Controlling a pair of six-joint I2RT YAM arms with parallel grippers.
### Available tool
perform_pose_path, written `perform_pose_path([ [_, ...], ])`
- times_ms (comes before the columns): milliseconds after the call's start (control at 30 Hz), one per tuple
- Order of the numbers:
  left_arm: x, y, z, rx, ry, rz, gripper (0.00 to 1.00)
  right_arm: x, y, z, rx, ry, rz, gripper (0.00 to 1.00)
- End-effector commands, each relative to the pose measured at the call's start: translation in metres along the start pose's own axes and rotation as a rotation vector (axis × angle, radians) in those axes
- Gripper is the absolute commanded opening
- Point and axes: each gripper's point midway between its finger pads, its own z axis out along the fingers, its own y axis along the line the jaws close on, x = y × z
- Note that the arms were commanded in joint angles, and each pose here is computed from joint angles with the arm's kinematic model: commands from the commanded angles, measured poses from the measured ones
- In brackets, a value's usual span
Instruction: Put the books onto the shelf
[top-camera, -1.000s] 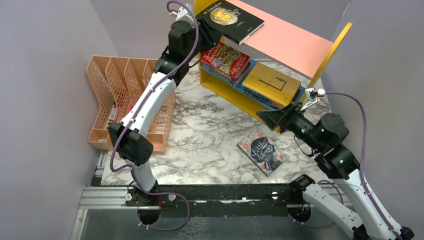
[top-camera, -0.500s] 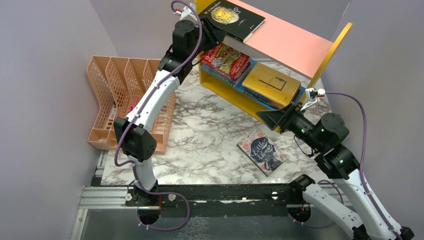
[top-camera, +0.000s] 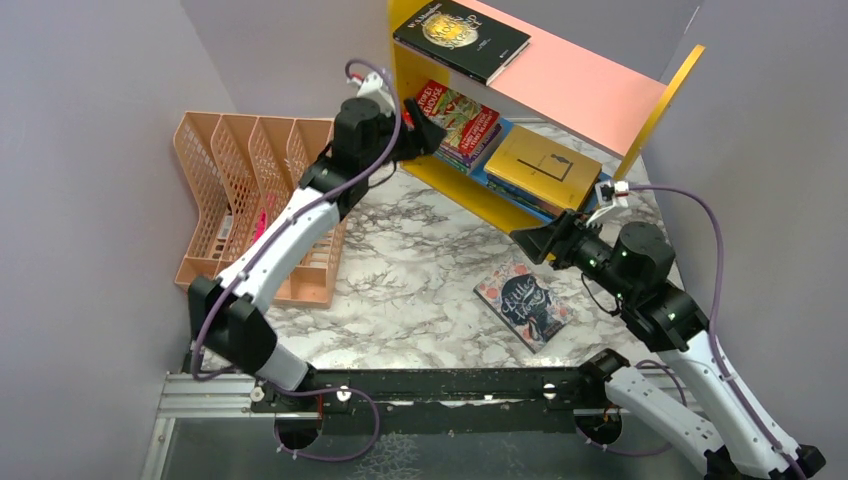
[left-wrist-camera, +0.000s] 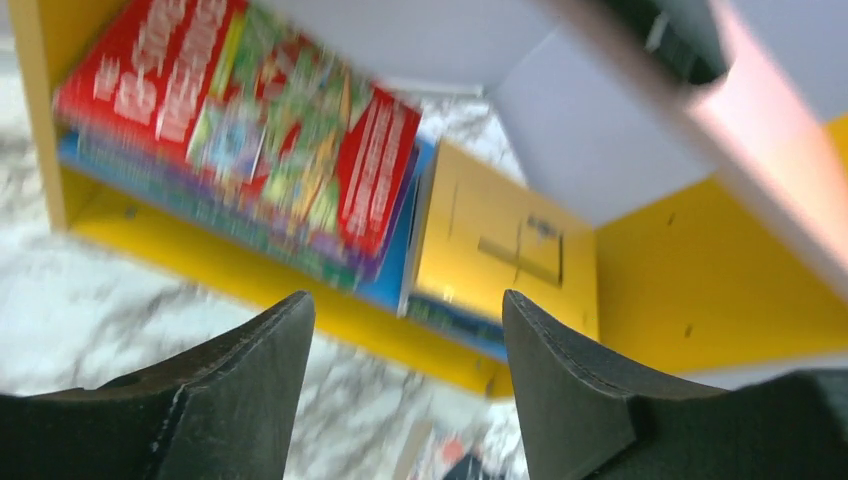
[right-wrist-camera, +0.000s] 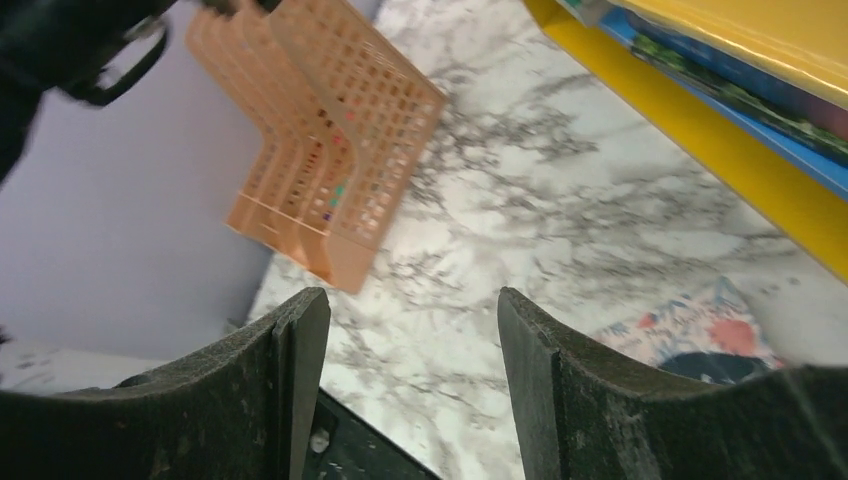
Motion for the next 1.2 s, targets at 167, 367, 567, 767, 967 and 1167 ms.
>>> perform_pose_path([
  [167, 0.159, 0.02, -0.078, 0.012, 0.317, 0.012, 0.74, 0.044, -0.081, 0.002, 0.292, 0.118, -0.141, 0.68],
  [367, 0.233, 0.014, -0.084, -0.015, 0.434, 0.025, 0.8, 0.099, -0.124, 0.01, 0.421, 0.276, -0.081, 0.72],
  [567, 0.299, 0.015, -0.081, -0.116, 0.464, -0.13, 0.84, 0.132, -0.166, 0.014, 0.594, 0.344, -0.025, 0.81],
  [767, 0.338, 0.011, -0.079, -0.117, 0.455, -0.223, 0.86, 0.139, -0.203, 0.02, 0.749, 0.329, -0.071, 0.88],
  [967, 0.361, 0.007, -0.082, -0.107, 0.483, -0.25, 0.86, 0.155, -0.226, 0.023, 0.826, 0.363, -0.093, 0.9],
  [1167, 0.368, 0.01, -0.086, -0.121, 0.489, -0.255, 0.86, 0.166, -0.24, 0.014, 0.88, 0.338, -0.065, 0.9],
])
